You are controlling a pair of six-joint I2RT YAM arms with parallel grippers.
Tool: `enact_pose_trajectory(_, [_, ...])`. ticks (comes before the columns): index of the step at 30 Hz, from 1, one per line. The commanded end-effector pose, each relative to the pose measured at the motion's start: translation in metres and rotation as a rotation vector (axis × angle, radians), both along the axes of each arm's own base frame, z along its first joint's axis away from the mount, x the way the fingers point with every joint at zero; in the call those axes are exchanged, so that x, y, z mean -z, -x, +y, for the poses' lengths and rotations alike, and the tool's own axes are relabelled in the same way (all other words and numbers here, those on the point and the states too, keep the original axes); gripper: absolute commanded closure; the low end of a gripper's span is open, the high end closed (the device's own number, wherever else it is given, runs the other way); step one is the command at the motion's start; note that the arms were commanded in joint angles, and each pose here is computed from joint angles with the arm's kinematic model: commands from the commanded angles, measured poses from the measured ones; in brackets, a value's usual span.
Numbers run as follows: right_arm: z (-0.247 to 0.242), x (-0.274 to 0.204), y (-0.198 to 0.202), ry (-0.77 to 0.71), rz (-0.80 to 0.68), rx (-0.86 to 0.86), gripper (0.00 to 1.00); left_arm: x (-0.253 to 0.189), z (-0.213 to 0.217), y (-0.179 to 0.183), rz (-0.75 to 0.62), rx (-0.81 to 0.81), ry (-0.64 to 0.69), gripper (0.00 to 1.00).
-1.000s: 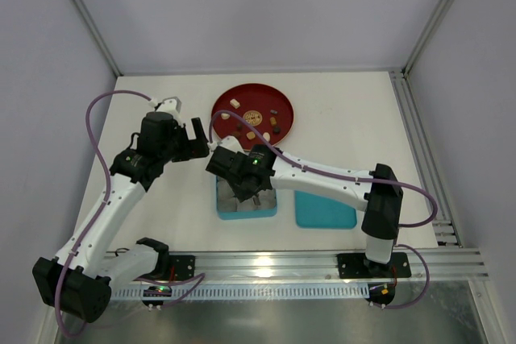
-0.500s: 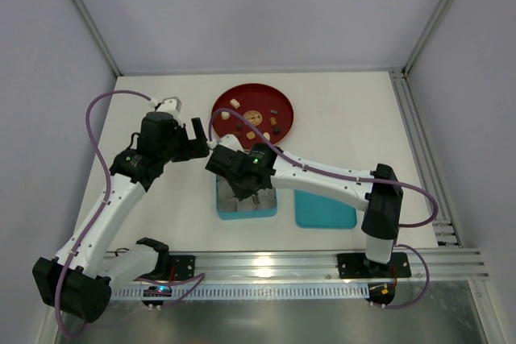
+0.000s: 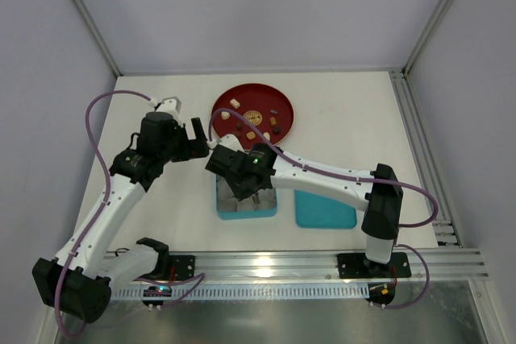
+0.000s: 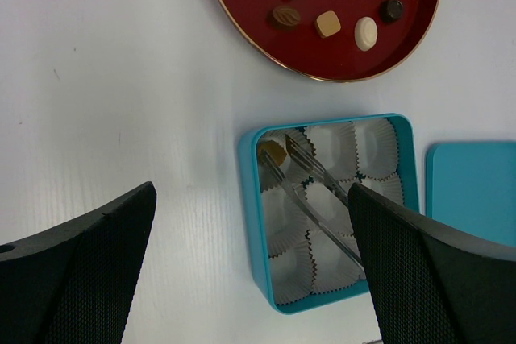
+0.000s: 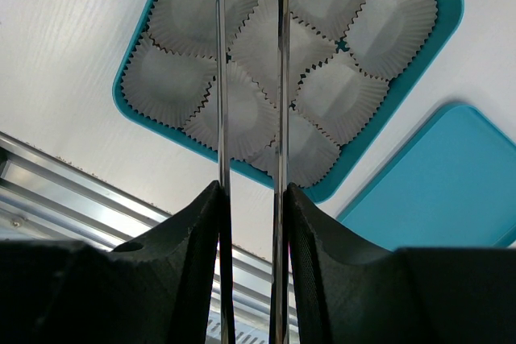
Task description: Pack the chocolate
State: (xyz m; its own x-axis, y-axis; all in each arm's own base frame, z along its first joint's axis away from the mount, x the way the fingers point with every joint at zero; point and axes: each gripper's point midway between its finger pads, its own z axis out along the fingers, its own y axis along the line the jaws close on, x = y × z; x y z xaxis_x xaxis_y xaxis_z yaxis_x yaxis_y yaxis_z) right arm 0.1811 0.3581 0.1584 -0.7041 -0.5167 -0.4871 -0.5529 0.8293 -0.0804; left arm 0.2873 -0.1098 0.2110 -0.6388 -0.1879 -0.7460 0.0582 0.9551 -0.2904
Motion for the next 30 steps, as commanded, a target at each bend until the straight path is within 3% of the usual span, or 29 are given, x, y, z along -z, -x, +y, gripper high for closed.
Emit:
enact_pose_trajectory(1, [0.007, -0.022, -0.006, -0.052, -0.044, 0.002, 0.61, -0.009, 0.003, -0.002, -0.039, -0.013, 0.009, 0.0])
enact_pose_trajectory(30, [-0.023, -0.08, -0.015, -0.131, -0.108, 0.035, 0.6, -0.01, 0.003, -0.003, -0.041, -0.015, 0.009, 0.0])
